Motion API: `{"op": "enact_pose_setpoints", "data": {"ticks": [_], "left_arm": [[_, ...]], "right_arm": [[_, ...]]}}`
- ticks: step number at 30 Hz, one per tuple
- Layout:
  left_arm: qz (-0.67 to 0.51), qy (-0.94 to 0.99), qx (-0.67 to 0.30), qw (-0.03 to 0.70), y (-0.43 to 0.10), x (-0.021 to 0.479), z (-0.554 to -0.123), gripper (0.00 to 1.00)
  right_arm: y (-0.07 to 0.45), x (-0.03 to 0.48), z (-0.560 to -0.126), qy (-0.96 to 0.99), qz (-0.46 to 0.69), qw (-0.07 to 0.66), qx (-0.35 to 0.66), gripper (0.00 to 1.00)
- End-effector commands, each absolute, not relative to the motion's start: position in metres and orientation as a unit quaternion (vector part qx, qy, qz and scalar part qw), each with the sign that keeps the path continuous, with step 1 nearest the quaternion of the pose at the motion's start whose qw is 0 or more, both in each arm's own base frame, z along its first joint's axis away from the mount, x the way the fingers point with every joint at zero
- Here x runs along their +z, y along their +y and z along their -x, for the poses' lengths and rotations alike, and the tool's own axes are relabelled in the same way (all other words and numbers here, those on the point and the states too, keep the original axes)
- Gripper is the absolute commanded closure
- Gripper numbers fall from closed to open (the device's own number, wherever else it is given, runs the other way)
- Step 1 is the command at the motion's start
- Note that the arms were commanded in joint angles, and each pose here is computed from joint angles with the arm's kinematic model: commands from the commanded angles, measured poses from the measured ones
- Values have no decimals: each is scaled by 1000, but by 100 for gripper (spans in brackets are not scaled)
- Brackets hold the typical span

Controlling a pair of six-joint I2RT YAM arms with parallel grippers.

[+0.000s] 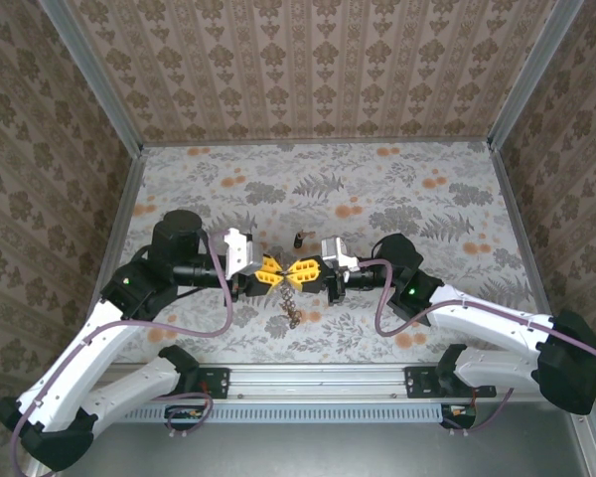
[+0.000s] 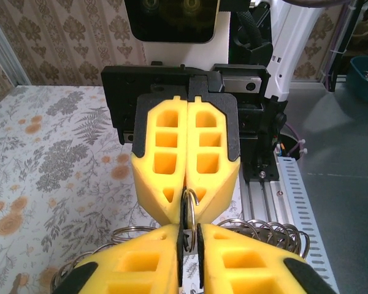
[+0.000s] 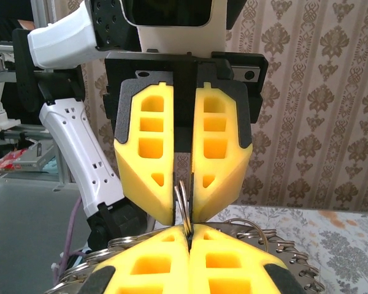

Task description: Put the keys on the keyring

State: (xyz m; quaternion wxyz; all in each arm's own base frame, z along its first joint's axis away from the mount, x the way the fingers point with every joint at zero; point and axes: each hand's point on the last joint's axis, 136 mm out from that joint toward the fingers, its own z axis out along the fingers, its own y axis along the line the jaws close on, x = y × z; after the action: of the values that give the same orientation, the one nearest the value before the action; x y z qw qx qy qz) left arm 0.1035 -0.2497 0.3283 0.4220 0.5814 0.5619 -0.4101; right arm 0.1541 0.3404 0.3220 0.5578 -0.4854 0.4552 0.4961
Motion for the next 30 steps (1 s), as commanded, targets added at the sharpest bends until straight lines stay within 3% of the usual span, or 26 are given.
{"op": "enact_pose_setpoints", "data": {"ticks": [1, 8, 9, 13, 21, 23, 27, 30], "left_arm": [[-586, 554, -412, 424, -249, 328, -101, 87], [-590, 540, -425, 424, -252, 335, -98, 100], [-591, 538, -426, 425, -252, 337, -98, 100], [-595, 546, -414, 420, -250, 330, -99, 100], [-609, 563, -390, 400, -243, 316, -97, 100], [-610, 564, -387, 400, -242, 316, -97, 100], [-608, 560, -388, 407, -243, 319, -98, 100], [-603, 556, -390, 417, -244, 324, -99, 100]], "right_arm": [[338, 338, -153, 433, 476, 580, 500, 100], [344, 330, -149, 438, 495, 564, 495, 100], [344, 329, -149, 440, 495, 563, 494, 100], [343, 325, -154, 452, 492, 566, 483, 84], [344, 324, -156, 457, 495, 563, 478, 82], [346, 323, -156, 457, 497, 560, 480, 84], [350, 322, -155, 455, 503, 551, 486, 100], [351, 323, -155, 453, 502, 550, 491, 100]]}}
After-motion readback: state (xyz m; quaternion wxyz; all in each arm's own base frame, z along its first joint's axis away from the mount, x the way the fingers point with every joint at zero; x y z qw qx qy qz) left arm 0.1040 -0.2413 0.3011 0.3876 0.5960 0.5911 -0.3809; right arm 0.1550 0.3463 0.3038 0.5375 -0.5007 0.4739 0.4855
